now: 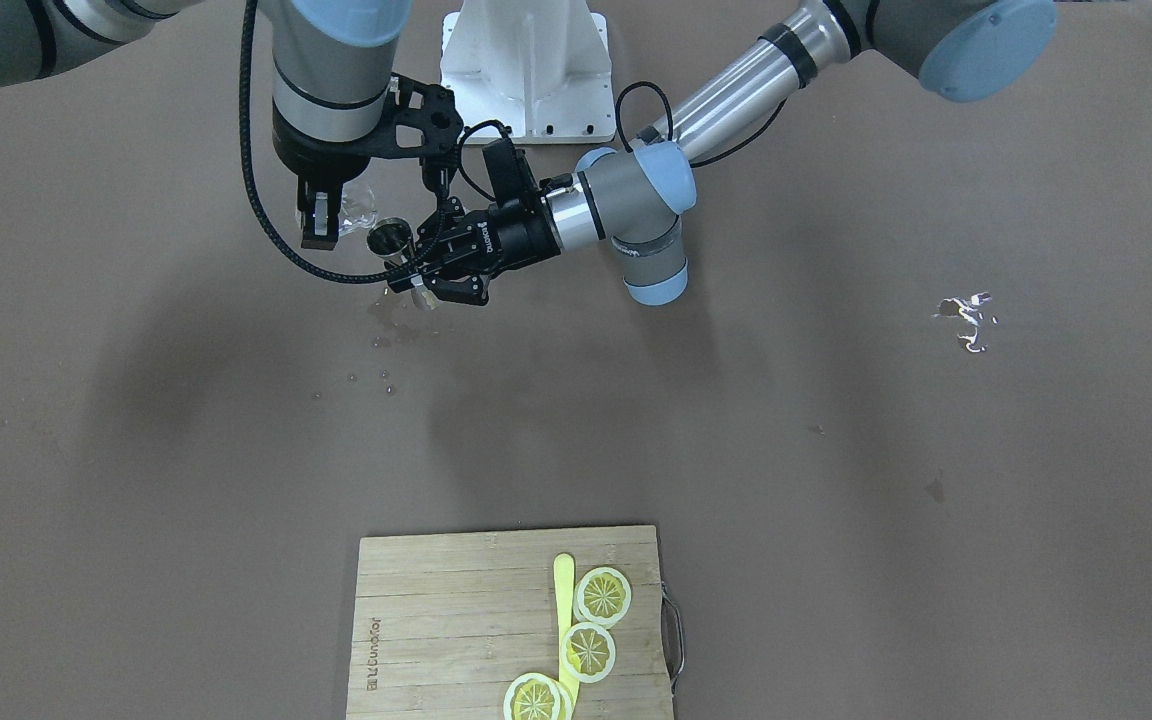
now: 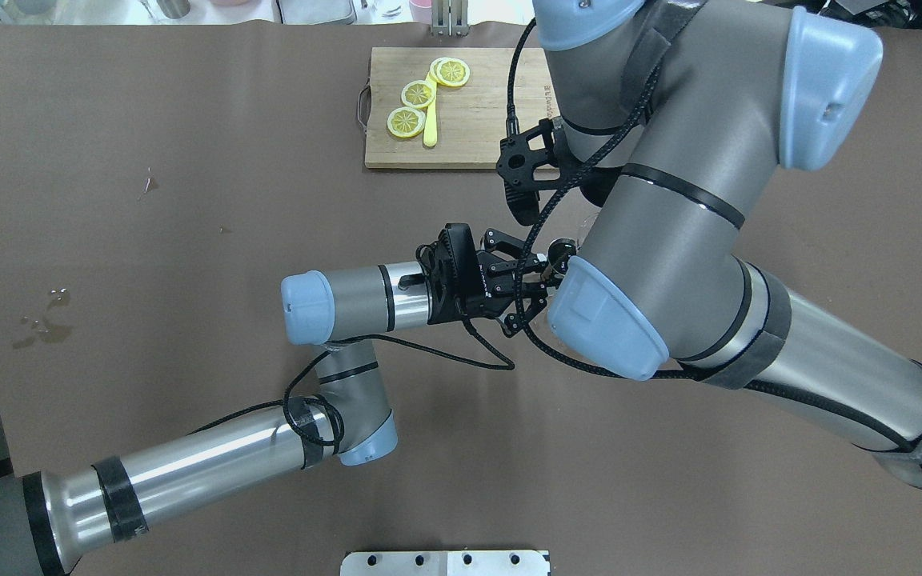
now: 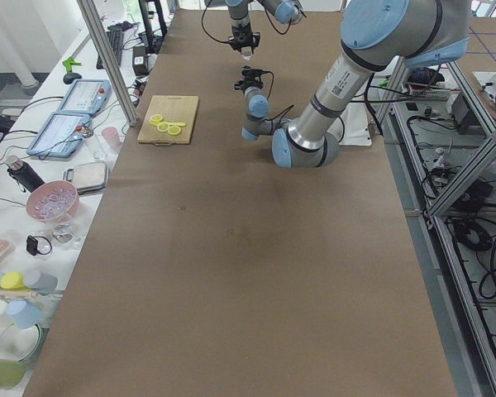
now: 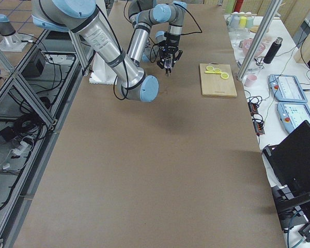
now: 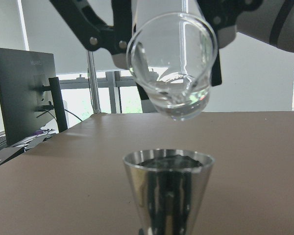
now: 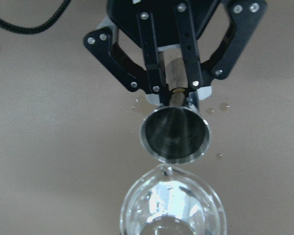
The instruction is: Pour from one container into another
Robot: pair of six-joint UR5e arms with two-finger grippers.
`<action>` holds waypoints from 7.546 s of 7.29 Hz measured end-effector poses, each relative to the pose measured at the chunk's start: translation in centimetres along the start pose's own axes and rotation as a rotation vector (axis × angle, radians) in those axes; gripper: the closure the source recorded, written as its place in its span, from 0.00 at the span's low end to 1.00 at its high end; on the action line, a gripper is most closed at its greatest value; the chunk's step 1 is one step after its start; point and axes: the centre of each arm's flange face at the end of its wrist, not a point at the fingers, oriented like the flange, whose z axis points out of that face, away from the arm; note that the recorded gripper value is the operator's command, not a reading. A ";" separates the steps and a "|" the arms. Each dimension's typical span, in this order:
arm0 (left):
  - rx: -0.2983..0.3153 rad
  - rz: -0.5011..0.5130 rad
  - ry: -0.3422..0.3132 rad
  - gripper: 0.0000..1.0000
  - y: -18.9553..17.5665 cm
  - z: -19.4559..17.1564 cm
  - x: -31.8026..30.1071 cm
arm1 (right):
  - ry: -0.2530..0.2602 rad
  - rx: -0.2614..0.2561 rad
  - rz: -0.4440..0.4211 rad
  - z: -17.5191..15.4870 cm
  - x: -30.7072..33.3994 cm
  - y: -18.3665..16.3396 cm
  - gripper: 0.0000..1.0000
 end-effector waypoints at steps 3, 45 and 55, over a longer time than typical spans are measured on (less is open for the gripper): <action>0.012 0.002 0.002 1.00 -0.5 0.0 0.1 | 0.015 0.130 0.098 0.6 3.6 6.7 1.00; -0.097 -0.262 -1.269 1.00 10.0 -36.7 -5.3 | 0.300 0.959 0.588 38.7 1.9 39.8 0.00; -0.010 -0.248 -1.468 1.00 13.9 -36.1 -7.5 | 0.057 0.875 0.822 36.4 -4.0 52.7 0.00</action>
